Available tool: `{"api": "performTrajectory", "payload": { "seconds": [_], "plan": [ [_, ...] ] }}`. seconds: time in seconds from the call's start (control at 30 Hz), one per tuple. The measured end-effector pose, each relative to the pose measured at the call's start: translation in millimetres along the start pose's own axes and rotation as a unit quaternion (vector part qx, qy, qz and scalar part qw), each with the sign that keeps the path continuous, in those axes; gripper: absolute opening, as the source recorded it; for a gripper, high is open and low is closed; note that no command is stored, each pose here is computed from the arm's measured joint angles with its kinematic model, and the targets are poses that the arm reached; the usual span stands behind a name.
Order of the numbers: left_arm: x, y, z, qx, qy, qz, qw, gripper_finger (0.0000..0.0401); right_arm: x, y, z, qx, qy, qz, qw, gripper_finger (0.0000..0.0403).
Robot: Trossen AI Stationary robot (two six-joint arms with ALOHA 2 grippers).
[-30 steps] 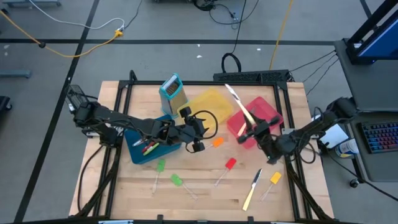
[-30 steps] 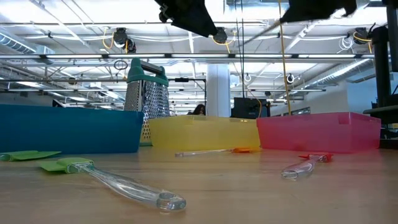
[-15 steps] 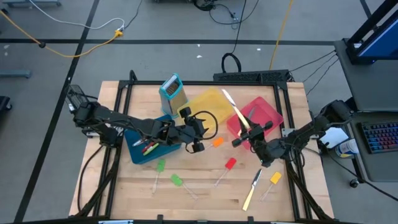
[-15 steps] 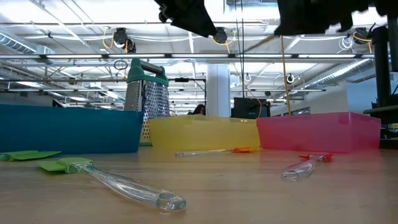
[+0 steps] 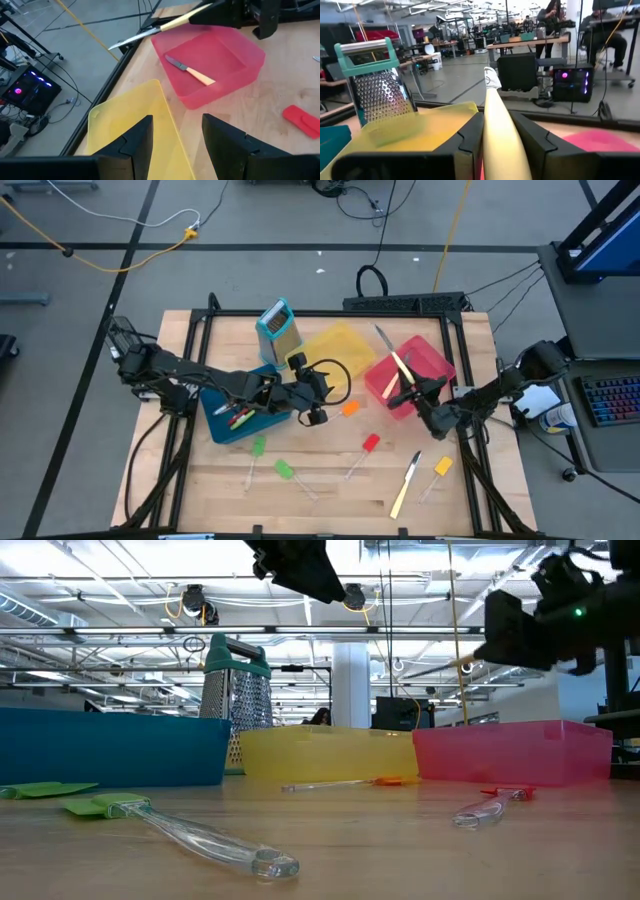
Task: Pick & Place Kitchen Items
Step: Put the yellow table knife into the red bin
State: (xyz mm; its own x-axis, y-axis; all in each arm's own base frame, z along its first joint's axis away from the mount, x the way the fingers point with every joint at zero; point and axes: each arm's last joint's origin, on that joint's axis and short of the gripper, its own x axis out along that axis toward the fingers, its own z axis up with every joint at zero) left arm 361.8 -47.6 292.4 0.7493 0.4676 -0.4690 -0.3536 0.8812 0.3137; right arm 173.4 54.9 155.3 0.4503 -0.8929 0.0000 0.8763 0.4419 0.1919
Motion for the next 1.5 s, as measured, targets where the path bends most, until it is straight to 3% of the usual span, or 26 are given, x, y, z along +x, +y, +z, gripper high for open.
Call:
{"api": "performTrajectory", "payload": {
  "seconds": [0.23,0.47,0.7,0.97,1.2,1.33,1.4,1.5],
  "plan": [
    [0.0,0.0,0.0,-0.012,0.0,0.0,1.0,0.0175,-0.3,-29.9,-17.1,0.023,0.003,0.009,1.0,0.0077],
    [0.0,0.0,0.2,-0.026,-0.001,0.0,1.0,0.0175,-2.1,-32.3,-13.7,0.049,0.044,0.133,0.989,0.0077],
    [0.0,0.0,0.3,-0.04,-0.001,0.0,0.999,0.0175,-3.3,-30.7,9.2,0.002,0.017,0.202,0.979,0.0077],
    [0.0,-0.1,0.9,-0.067,-0.004,-0.001,0.998,0.0175,-4.4,-21.0,46.0,-0.182,-0.056,0.246,0.95,0.0077],
    [0.0,-0.1,1.2,-0.094,-0.005,-0.001,0.996,0.0175,1.7,-3.4,101.8,-0.332,-0.06,0.226,0.914,0.0077],
    [0.0,-0.1,1.3,-0.101,-0.006,-0.001,0.995,0.0175,7.2,-4.5,134.0,-0.384,-0.003,0.259,0.887,0.0077],
    [0.0,-0.1,1.2,-0.106,-0.005,-0.001,0.994,0.0175,9.6,-10.5,144.4,-0.363,0.069,0.297,0.881,0.0077],
    [0.0,0.0,1.0,-0.108,-0.005,-0.001,0.994,0.0175,11.5,-25.7,147.1,-0.356,0.208,0.324,0.852,0.0078]
  ]
}}
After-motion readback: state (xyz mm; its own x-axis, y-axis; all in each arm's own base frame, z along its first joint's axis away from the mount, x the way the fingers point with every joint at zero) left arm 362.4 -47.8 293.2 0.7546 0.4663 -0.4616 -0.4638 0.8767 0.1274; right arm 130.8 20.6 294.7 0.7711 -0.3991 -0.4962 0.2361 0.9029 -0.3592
